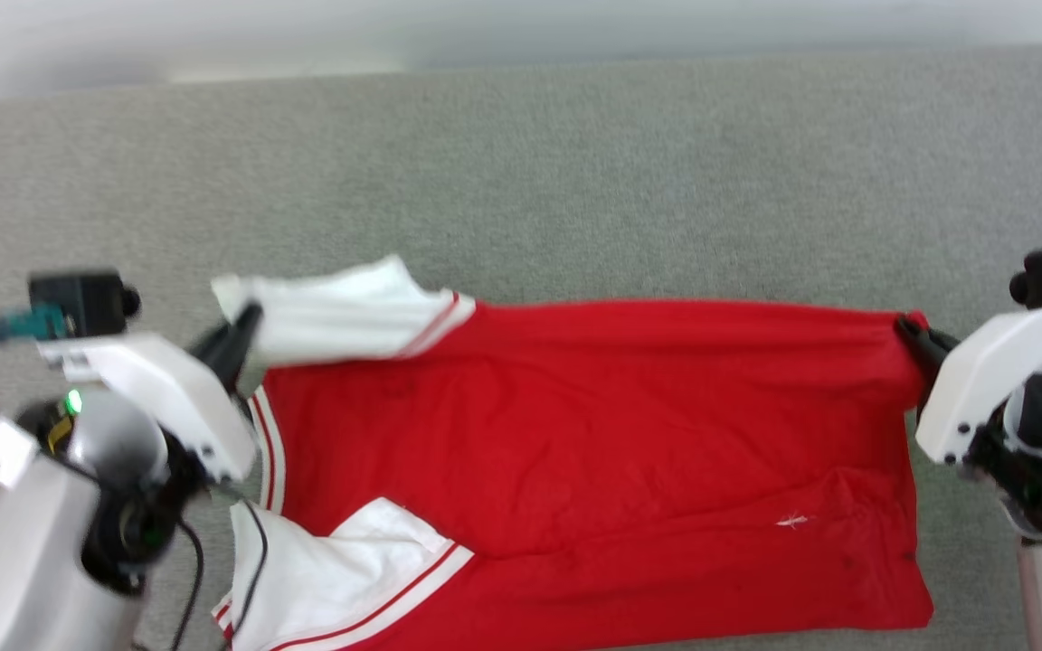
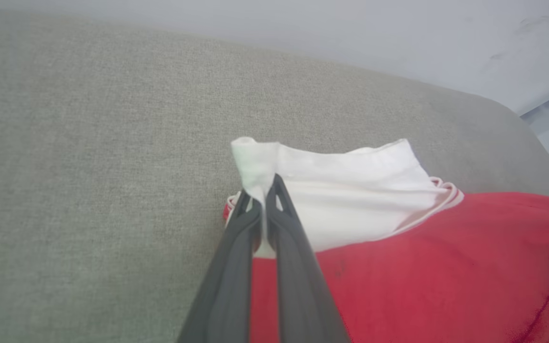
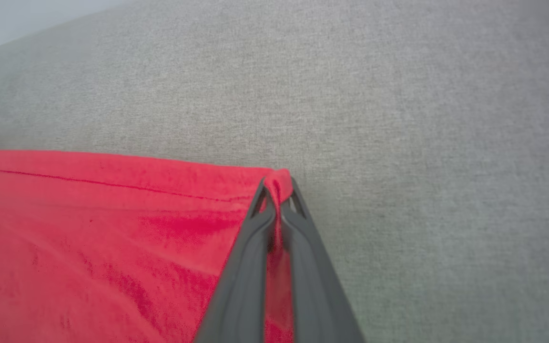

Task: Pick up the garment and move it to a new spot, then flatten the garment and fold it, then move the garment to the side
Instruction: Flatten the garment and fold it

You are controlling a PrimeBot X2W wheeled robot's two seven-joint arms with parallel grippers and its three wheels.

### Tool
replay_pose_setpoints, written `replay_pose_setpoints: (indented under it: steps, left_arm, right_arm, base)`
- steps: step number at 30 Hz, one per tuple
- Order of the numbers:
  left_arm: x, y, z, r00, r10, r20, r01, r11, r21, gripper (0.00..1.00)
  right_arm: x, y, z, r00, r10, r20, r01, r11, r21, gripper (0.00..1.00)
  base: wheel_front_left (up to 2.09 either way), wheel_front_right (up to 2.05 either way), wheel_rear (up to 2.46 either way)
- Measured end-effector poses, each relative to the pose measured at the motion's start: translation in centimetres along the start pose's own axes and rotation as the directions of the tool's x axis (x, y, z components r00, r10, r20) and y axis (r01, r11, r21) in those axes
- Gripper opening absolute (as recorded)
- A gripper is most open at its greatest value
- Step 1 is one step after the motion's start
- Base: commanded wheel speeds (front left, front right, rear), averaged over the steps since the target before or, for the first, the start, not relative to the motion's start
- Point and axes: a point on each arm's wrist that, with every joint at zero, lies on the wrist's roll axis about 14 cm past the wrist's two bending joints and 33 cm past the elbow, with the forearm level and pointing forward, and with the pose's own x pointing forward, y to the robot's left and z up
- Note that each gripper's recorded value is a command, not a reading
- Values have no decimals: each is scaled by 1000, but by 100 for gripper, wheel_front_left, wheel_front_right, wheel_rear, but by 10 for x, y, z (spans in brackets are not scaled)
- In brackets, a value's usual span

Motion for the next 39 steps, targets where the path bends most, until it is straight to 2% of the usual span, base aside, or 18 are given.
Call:
replay_pose_setpoints:
  steps: [5,12,17,21,22,23,24,25,32,39]
  left_arm:
    - [-41,8,-33,998,59,-17,-60,997,-56,0]
    - [-90,8,-96,986,97,-136,-116,984,-138,0]
    - [-112,8,-129,973,121,-196,-160,967,-198,0]
    - [-121,5,-150,964,122,-235,-173,963,-209,0]
    - [-121,4,-153,963,116,-245,-169,963,-207,17]
    - [-122,3,-156,961,114,-252,-169,963,-208,68]
    - [-123,3,-157,961,115,-252,-171,962,-212,100]
    - [-123,2,-159,961,116,-253,-173,961,-215,100]
    - [-120,-1,-151,976,119,-182,-155,967,-203,100]
    - [-119,-2,-105,988,145,46,-137,980,-144,100]
  right_arm:
    - [-18,6,-16,1000,7,30,-7,1000,10,0]
    - [-38,8,-43,999,4,40,-6,999,36,0]
    - [-49,4,-63,999,-11,46,8,998,57,0]
    - [-56,-3,-77,998,-30,49,26,997,79,0]
    - [-58,-4,-80,998,-32,47,29,996,81,0]
    - [-59,-4,-84,998,-34,45,30,996,83,0]
    - [-60,-3,-90,999,-33,38,29,996,88,15]
    - [-61,-2,-96,999,-31,29,28,995,91,100]
    - [-71,6,-107,997,-21,73,14,995,99,100]
    - [-88,8,-75,972,-21,235,-3,995,99,100]
  base:
    - [0,0,0]
    - [0,0,0]
    - [0,0,0]
    - [0,0,0]
    - [0,0,0]
    - [0,0,0]
    - [0,0,0]
    - [0,0,0]
    - [0,0,0]
    - [0,0,0]
